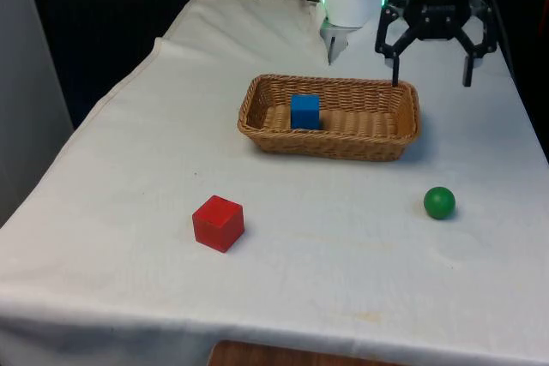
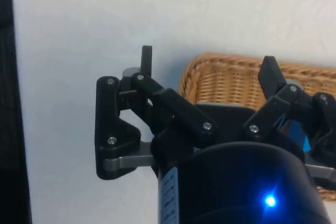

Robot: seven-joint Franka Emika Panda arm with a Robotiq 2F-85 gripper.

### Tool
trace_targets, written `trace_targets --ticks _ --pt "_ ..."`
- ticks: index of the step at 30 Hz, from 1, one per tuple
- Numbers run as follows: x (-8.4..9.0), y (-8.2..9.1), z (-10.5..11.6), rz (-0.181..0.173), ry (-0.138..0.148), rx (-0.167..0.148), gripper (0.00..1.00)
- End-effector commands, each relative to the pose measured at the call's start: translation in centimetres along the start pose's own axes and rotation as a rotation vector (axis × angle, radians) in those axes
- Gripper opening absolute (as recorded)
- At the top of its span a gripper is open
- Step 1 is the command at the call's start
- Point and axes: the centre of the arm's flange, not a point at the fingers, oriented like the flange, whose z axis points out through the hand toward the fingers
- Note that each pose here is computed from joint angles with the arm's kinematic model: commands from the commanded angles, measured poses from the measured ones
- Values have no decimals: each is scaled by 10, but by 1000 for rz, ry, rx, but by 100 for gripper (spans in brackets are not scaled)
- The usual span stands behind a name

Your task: Place all non-red objects into the basket.

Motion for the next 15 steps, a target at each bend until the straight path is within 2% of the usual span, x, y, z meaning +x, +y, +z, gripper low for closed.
trace_targets --ticks 1,4,5,11,12,13,15 --pt "1 -3 2 0 -4 -9 100" --pt "3 -7 3 -7 1 4 100" --pt "4 -11 5 -7 -2 -2 100" --pt "8 -26 10 -19 -1 5 100" --pt "7 -25 9 -22 3 18 100" --pt "9 -30 10 -21 1 7 100" --pt "11 -36 12 -24 1 9 100"
